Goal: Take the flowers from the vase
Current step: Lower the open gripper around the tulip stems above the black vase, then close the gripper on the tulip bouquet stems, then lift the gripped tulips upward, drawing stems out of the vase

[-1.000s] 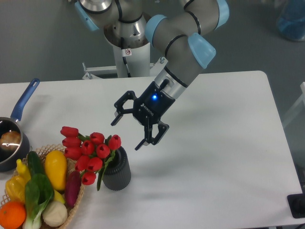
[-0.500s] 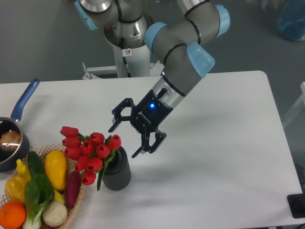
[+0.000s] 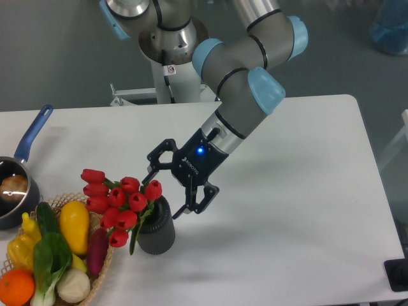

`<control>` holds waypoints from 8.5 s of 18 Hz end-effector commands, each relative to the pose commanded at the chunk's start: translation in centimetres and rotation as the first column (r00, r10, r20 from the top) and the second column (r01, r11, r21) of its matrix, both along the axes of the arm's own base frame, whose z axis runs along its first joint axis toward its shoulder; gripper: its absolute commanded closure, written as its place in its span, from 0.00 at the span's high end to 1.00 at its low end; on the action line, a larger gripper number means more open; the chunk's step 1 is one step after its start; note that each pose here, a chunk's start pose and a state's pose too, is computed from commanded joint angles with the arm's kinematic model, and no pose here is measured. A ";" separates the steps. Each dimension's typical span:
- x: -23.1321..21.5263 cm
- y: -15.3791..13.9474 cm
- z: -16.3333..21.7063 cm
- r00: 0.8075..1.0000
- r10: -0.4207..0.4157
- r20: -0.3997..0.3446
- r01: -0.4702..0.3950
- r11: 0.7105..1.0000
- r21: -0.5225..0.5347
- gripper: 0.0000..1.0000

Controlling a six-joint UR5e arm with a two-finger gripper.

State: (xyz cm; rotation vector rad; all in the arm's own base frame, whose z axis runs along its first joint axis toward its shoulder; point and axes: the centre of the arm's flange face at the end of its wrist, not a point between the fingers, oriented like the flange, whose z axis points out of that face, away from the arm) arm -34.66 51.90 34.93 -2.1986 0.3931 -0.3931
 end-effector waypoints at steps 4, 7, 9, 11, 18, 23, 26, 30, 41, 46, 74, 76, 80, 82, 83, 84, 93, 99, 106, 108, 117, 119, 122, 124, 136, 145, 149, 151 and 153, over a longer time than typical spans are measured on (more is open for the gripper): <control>0.5 0.4 -0.2 1.000 -0.013 -0.007 0.013 1.000 -0.001 1.00; 0.6 0.6 -0.3 1.000 -0.024 -0.018 0.025 1.000 0.004 1.00; 1.1 0.9 -0.4 0.999 -0.034 -0.018 0.034 0.999 0.004 1.00; 1.2 1.1 -0.6 0.999 -0.038 -0.016 0.038 0.999 0.003 1.00; 1.8 1.6 -0.9 0.997 -0.066 -0.038 0.066 0.998 0.006 1.00; 1.7 1.7 -1.1 0.997 -0.067 -0.038 0.067 0.998 0.005 1.00; 1.7 1.7 -1.1 0.997 -0.067 -0.038 0.067 0.998 0.005 1.00; 1.6 1.7 -1.3 0.997 -0.067 -0.035 0.067 0.998 0.004 1.00; 2.6 2.2 -2.1 0.993 -0.104 -0.060 0.103 0.995 -0.008 1.00; 2.7 2.1 -2.1 0.993 -0.103 -0.058 0.102 0.995 -0.009 0.92; 2.8 1.5 -2.4 0.994 -0.097 -0.045 0.097 0.995 -0.011 0.54; 2.7 1.4 -2.5 0.995 -0.095 -0.043 0.094 0.995 -0.012 0.52; 2.7 1.4 -2.4 0.995 -0.094 -0.044 0.094 0.996 -0.006 0.49; 2.6 1.3 -2.3 0.995 -0.092 -0.042 0.092 0.996 -0.005 0.49; 2.6 1.3 -2.4 0.995 -0.092 -0.040 0.092 0.996 -0.005 0.49; 2.7 1.3 -2.5 0.995 -0.093 -0.040 0.093 0.996 -0.005 0.49; 2.8 1.2 -2.5 0.995 -0.092 -0.034 0.092 0.996 -0.004 0.44; 2.8 1.0 -2.1 0.995 -0.089 -0.036 0.089 0.996 0.004 0.44; 2.8 0.9 -1.6 0.996 -0.085 -0.030 0.086 0.996 0.018 0.44; 2.8 0.8 -1.4 0.996 -0.084 -0.033 0.084 0.996 0.022 0.44; 2.1 -0.7 0.2 0.998 -0.055 -0.015 0.056 0.996 0.074 0.44; 2.3 -0.8 0.8 0.998 -0.055 -0.020 0.056 0.995 0.083 0.44; 2.0 -1.1 1.5 0.999 -0.049 0.000 0.049 0.992 0.119 0.44; 1.8 -1.5 2.1 0.999 -0.042 0.014 0.040 0.989 0.146 0.44; 2.1 -2.5 4.2 0.999 -0.032 0.041 0.022 0.978 0.207 0.44; 1.5 -3.2 5.3 0.999 -0.014 0.051 0.002 0.972 0.234 0.44; 1.2 -3.7 5.9 0.998 -0.005 0.057 -0.009 0.969 0.247 0.44; 0.9 -4.1 6.2 0.998 0.010 0.069 -0.027 0.970 0.243 0.44; 1.0 -4.2 6.7 0.996 0.012 0.087 -0.034 0.966 0.258 0.43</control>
